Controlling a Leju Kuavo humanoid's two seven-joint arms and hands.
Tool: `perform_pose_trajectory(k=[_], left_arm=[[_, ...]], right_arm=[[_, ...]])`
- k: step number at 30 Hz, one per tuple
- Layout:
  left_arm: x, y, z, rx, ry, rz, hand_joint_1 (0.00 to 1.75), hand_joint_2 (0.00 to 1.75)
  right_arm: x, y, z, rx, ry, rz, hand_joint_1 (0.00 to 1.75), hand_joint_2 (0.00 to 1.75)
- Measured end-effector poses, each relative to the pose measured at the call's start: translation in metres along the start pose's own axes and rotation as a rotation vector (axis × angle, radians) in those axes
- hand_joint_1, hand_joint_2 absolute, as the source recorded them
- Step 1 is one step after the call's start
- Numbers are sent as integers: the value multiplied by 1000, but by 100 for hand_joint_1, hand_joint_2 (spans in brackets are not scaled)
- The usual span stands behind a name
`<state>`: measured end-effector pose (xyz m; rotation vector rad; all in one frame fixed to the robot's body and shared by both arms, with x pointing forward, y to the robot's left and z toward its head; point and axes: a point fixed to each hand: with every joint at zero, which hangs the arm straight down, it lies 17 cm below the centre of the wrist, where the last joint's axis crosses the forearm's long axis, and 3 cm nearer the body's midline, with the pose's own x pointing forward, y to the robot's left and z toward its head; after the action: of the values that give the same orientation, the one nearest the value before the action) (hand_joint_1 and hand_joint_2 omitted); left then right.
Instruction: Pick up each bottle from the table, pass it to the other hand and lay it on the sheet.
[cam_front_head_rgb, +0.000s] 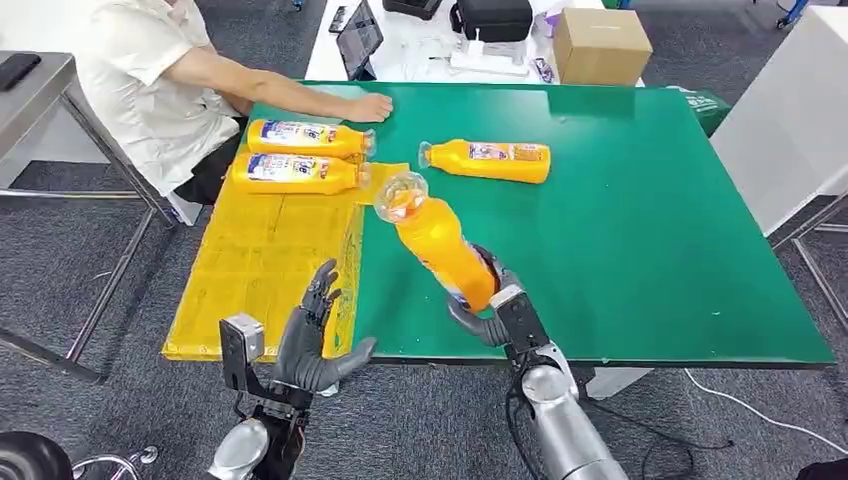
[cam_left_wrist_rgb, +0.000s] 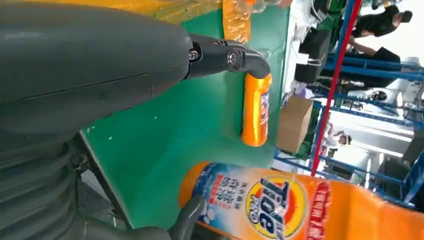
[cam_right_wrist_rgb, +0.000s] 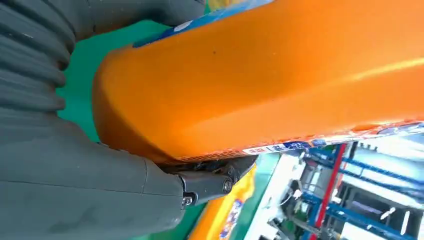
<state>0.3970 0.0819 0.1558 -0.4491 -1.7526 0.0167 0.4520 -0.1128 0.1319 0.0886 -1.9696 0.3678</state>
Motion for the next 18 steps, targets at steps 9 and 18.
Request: perform_pose_trajectory(k=[9, 18], left_arm=[[-6, -6, -7, -12, 17, -21, 0, 175], [-4, -13, -11, -19, 25, 72, 0, 175]], right_arm=[[18, 77, 6, 159, -33, -24, 175, 175], [18, 132, 24, 292, -23, -26, 175, 175]])
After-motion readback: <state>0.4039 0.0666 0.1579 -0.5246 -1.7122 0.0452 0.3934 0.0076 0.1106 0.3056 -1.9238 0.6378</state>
